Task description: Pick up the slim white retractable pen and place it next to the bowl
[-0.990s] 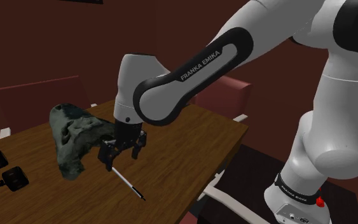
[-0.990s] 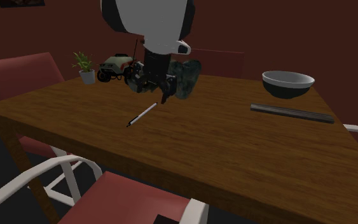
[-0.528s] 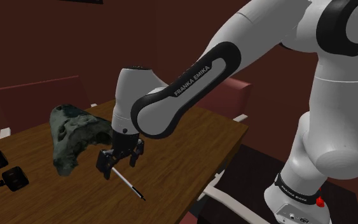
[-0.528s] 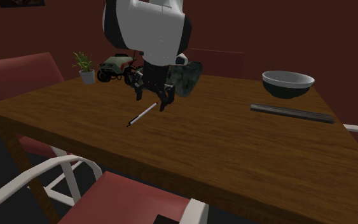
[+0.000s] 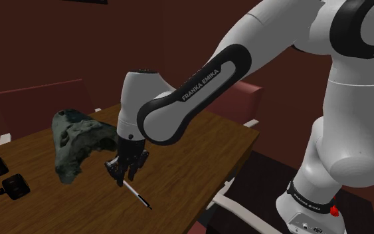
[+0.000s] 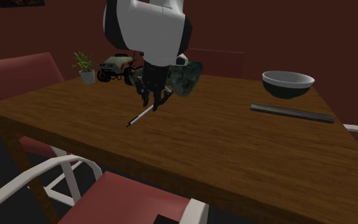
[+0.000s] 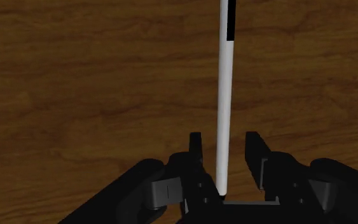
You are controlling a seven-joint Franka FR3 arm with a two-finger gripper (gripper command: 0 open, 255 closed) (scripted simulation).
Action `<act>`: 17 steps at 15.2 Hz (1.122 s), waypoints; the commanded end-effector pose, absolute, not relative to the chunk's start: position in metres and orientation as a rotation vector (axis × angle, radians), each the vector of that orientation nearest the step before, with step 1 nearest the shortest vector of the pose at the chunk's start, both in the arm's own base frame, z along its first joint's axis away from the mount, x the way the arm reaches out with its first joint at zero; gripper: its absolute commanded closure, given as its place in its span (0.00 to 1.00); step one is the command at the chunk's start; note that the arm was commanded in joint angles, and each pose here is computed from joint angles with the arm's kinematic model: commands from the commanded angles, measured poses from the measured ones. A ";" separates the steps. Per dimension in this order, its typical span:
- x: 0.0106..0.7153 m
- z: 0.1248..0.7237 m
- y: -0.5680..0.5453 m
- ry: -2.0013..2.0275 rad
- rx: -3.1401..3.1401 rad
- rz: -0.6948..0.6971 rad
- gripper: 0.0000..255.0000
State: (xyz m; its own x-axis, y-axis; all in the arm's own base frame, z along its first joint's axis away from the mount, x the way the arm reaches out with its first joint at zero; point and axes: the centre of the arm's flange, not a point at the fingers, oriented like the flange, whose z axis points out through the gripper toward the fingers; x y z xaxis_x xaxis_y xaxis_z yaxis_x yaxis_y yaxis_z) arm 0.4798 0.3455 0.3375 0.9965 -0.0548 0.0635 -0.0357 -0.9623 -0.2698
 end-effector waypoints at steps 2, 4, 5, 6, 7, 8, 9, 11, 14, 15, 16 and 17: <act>0.479 0.337 0.346 0.065 -2.867 -0.101 1.00; 0.479 0.337 0.346 0.065 -2.867 -0.101 1.00; 0.479 0.337 0.346 0.065 -2.867 -0.101 1.00; 0.479 0.337 0.346 0.065 -2.867 -0.101 1.00; 0.479 0.337 0.346 0.065 -2.867 -0.101 1.00; 0.479 0.337 0.346 0.065 -2.867 -0.101 1.00; 0.479 0.342 0.346 0.065 -2.867 -0.101 1.00; 0.479 0.353 0.346 0.065 -2.867 -0.101 1.00; 0.479 0.369 0.346 0.065 -2.867 -0.101 1.00; 0.479 0.374 0.346 0.065 -2.867 -0.101 1.00; 0.479 0.379 0.346 0.065 -2.867 -0.101 1.00; 0.479 0.384 0.346 0.065 -2.867 -0.101 1.00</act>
